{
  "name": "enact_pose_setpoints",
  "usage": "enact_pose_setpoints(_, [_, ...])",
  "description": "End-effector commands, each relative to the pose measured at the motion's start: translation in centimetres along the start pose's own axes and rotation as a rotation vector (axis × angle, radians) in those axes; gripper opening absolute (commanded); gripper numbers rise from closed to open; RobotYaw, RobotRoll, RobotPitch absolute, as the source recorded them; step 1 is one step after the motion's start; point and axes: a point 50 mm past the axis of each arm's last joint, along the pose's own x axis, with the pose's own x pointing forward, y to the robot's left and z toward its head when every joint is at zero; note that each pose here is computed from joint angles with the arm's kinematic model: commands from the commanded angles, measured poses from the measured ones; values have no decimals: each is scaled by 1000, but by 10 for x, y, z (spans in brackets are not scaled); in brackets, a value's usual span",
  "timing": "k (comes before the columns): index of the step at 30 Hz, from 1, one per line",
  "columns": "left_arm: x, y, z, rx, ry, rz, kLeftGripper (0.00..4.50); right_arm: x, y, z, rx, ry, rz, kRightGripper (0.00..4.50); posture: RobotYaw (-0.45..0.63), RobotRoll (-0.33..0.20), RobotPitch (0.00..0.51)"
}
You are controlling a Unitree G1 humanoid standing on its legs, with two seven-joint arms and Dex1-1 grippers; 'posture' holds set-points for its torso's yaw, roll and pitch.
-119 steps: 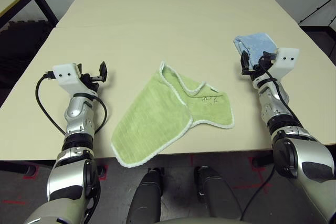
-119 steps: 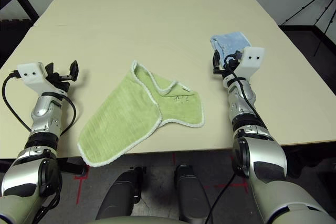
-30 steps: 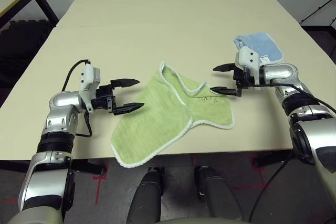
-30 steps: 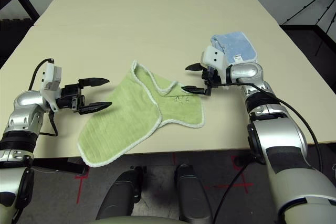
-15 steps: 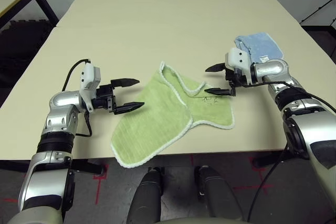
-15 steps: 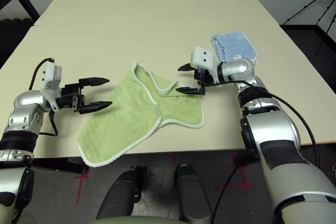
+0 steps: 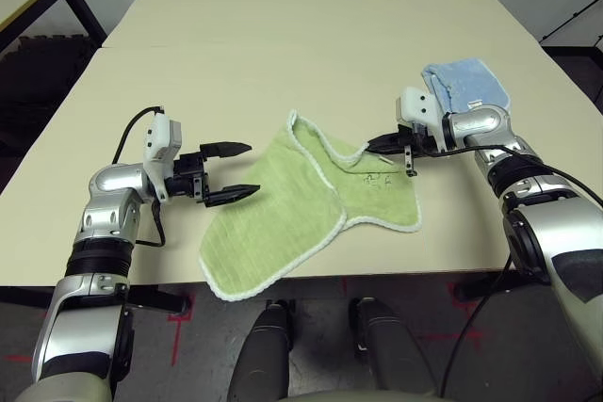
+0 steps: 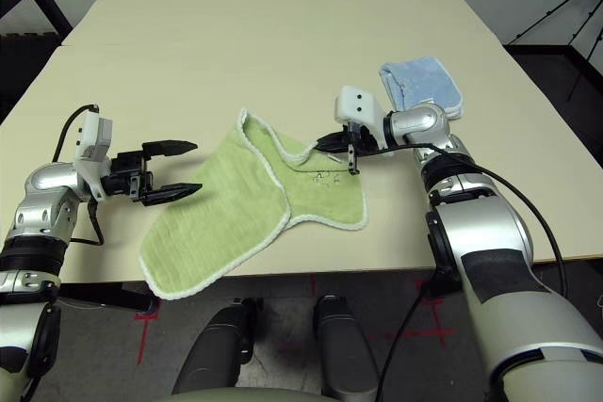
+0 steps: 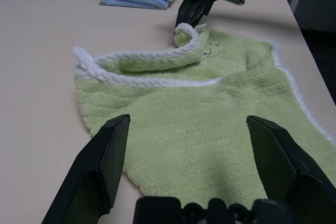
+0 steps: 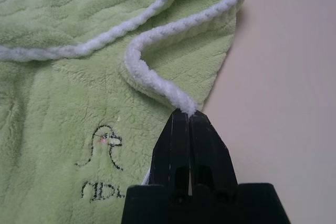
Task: Fold the towel and set it aside.
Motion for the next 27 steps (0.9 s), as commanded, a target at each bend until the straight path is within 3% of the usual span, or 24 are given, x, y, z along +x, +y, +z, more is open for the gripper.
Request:
enact_pose_setpoints(1, [0,-1,-1,-6,23,-10,4500,-3,2,-4,9,10,20,30,38,0,151])
enact_pose_setpoints(11, [0,0,-1,-27,6,35,4500,-15,-17,8,144,-225,-240,30,38,0,148])
enact_pose_setpoints(16, [11,10,9,-63,-111,165,4500,-19,-35,17,219,-359,-559,30,36,0,145])
enact_pose_setpoints(19, [18,13,11,-73,-121,202,4500,-12,-36,24,192,-383,-595,30,19,0,141])
enact_pose_setpoints(27, [33,17,10,-109,-132,285,4500,5,-60,99,121,-621,-617,30,13,0,139])
